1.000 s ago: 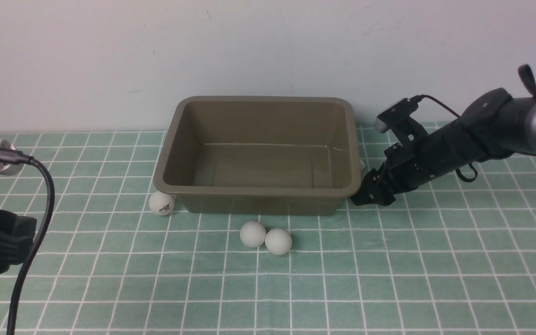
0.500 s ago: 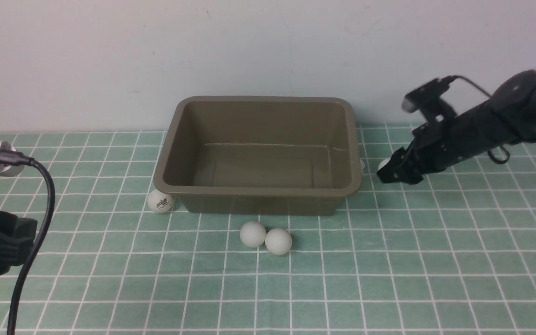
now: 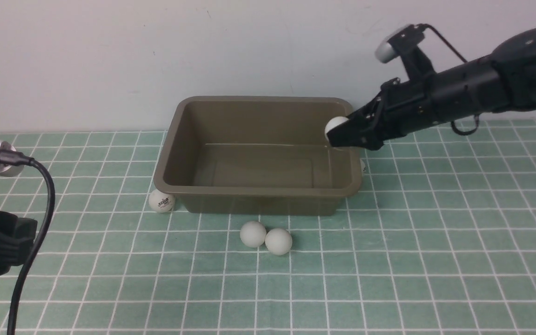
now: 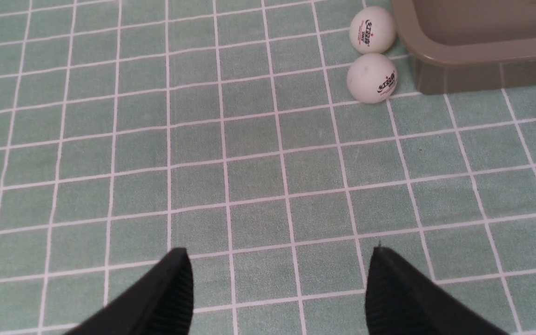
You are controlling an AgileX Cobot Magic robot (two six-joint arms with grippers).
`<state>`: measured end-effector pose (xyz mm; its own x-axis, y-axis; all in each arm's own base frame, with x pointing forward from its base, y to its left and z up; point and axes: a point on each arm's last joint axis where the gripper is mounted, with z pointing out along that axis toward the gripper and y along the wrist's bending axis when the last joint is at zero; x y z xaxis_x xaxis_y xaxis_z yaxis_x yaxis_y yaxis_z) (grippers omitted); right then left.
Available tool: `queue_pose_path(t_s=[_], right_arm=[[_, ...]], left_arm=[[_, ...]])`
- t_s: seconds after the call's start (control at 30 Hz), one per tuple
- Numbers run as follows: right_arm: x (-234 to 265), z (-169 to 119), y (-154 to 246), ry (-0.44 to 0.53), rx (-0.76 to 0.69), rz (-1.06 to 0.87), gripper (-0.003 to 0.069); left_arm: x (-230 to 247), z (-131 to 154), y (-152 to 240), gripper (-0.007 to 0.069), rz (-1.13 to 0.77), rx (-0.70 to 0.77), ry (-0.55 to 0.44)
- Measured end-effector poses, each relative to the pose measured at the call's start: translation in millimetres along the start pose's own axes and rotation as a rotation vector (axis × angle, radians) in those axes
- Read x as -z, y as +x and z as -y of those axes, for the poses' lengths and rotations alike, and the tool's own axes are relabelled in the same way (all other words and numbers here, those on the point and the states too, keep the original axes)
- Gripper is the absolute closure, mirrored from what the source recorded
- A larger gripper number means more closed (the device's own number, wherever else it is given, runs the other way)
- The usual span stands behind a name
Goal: Put the table tennis balls in the box on the green coffee tablecloth.
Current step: 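Release the ping pong ball into the bin and lift the gripper away, then reach for and grasp a ping pong ball on the table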
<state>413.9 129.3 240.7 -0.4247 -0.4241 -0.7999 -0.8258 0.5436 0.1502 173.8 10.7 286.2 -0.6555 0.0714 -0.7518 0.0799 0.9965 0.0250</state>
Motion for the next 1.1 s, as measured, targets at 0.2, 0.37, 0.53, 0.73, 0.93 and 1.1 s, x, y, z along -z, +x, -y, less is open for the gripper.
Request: queue_pose_path(t_s=[0.2,0.37,0.53,0.73,0.93,1.1], right_arm=[[-23,-7,-2,0.028,0.056,-0.023,0.0299],[-23,-2,-3,0.086,0.058,-0.012,0.0239],[-22,4,-4,0.156,0.075,0.002,0.0108],[3,41,8,0.299,0.148,-0.025,0.0134],[28,66,29,0.332,0.38,-0.164,0.0203],[28,67,33,0.309,0.495,-0.21,0.0243]], left_arm=[[0,1,1,0.0179,-0.016,0.001,0.007],[0,1,2,0.0179,-0.027,0.001,0.012],[0,1,2,0.0179,-0.027,0.001,0.012],[0,1,3,0.0179,-0.034,0.001,0.015],[0,1,3,0.0179,-0.035,0.001,0.015],[0,1,3,0.0179,-0.035,0.001,0.015]])
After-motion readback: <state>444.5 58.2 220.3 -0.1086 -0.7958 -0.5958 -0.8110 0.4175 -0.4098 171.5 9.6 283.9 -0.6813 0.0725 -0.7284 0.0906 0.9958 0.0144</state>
